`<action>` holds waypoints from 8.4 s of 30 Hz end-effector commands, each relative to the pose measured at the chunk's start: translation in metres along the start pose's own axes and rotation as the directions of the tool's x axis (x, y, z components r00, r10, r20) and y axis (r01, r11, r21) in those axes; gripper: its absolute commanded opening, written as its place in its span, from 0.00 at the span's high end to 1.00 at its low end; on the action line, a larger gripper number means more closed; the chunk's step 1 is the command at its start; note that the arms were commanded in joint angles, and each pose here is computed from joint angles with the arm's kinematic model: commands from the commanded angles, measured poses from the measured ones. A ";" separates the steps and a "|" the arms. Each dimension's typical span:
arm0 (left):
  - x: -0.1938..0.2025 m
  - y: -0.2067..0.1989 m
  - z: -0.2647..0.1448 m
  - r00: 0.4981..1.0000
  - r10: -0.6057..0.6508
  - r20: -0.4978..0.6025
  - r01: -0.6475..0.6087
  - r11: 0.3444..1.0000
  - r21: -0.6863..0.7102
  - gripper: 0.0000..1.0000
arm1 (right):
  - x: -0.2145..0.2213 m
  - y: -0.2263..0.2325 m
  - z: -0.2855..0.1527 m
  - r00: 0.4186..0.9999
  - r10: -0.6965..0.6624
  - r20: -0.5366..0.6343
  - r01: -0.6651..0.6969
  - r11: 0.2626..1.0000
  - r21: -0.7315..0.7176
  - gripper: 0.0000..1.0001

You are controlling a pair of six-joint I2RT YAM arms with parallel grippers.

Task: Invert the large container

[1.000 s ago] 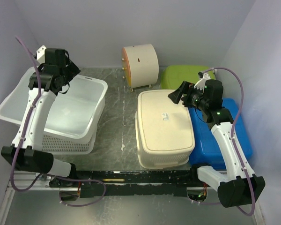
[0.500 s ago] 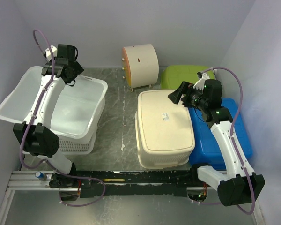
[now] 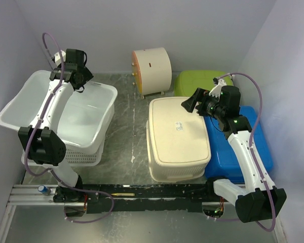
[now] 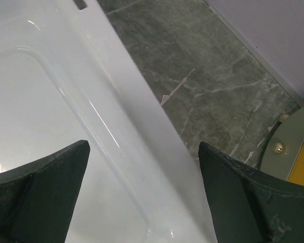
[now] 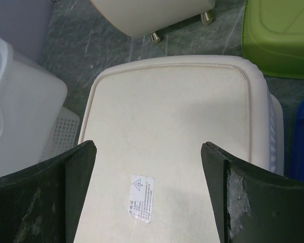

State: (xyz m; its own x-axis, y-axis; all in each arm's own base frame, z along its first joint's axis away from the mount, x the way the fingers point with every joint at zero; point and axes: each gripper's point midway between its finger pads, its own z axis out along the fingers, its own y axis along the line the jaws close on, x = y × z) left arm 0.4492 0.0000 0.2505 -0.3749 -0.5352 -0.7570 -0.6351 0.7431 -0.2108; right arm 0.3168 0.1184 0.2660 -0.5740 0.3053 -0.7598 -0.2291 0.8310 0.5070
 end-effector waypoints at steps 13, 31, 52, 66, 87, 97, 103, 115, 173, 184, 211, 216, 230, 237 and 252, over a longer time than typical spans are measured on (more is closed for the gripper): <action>0.068 0.078 -0.076 0.993 -0.024 -0.119 0.032 0.997 0.065 0.01 | 0.009 0.002 0.008 0.999 0.012 -0.030 -0.013 0.999 -0.034 0.14; 0.052 0.044 -0.027 0.991 0.050 -0.122 -0.052 0.999 -0.012 0.16 | 0.015 0.004 -0.006 1.000 0.005 -0.029 -0.006 1.000 -0.030 0.14; -0.060 -0.118 -0.256 0.999 -0.029 0.023 -0.004 0.537 0.843 0.93 | 0.000 0.008 -0.005 1.000 0.009 0.005 -0.008 1.000 -0.030 0.14; -0.078 -0.133 -0.324 0.911 -0.347 -0.225 0.184 -0.147 0.972 0.93 | 0.000 0.007 -0.013 1.000 -0.005 0.025 0.005 1.000 -0.011 0.14; -0.078 -0.071 -0.318 0.760 -0.608 -0.231 0.040 -0.311 0.950 0.93 | 0.002 0.008 -0.015 1.000 -0.006 0.022 0.006 1.000 -0.018 0.14; -0.099 -0.034 -0.363 0.648 -0.741 -0.178 -0.204 -0.393 0.897 0.93 | 0.001 0.010 -0.012 1.000 0.004 0.020 -0.003 1.000 -0.031 0.15; -0.099 -0.018 -0.315 0.495 -0.823 -0.279 -0.176 -0.410 0.895 0.93 | 0.005 0.008 -0.010 1.000 0.012 0.013 -0.012 0.999 -0.035 0.15; -0.080 -0.017 -0.241 0.494 -0.863 -0.108 -0.117 -0.190 0.975 0.93 | 0.009 0.007 -0.013 1.000 -0.004 0.004 0.004 1.000 -0.028 0.15; 0.064 0.033 -0.064 0.719 -0.539 -0.438 0.691 0.485 0.536 0.01 | 0.023 0.004 -0.004 0.999 0.018 -0.040 -0.020 0.999 -0.048 0.14; 0.096 0.047 -0.052 0.739 -0.457 -0.495 0.652 0.670 0.356 0.01 | 0.027 0.001 -0.004 0.999 0.009 -0.045 -0.011 0.999 -0.042 0.15; 0.142 0.103 -0.083 0.839 -0.204 -0.505 0.369 0.895 0.251 0.03 | 0.031 0.000 0.006 0.997 0.041 -0.062 -0.045 0.997 -0.058 0.15; 0.113 0.099 -0.101 0.893 -0.150 -0.424 0.306 0.894 0.327 0.02 | 0.031 0.001 0.007 0.997 0.042 -0.066 -0.046 0.997 -0.061 0.15; 0.087 0.222 -0.180 0.987 0.002 -0.160 -0.010 0.999 -0.050 0.07 | 0.024 0.049 0.004 0.998 -0.013 -0.061 -0.003 0.963 -0.269 0.17; 0.058 0.193 -0.195 0.988 -0.055 -0.146 0.061 0.998 0.036 0.03 | 0.104 0.224 0.000 0.903 -0.429 -0.029 0.352 0.777 -0.523 0.15; 0.007 0.156 -0.201 0.989 -0.125 -0.081 0.134 0.984 0.118 0.04 | 0.323 0.325 0.012 0.581 -0.812 0.056 0.679 0.446 -0.583 0.15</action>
State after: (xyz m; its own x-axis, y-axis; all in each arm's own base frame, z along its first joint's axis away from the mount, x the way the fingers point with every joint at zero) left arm 0.2221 0.0340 0.3287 -0.3930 -0.6449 -0.6555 -0.6044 0.7184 -0.3444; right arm 0.0555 0.4761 0.1721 -0.1954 -0.5046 -0.8409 -0.9603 0.2725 0.0596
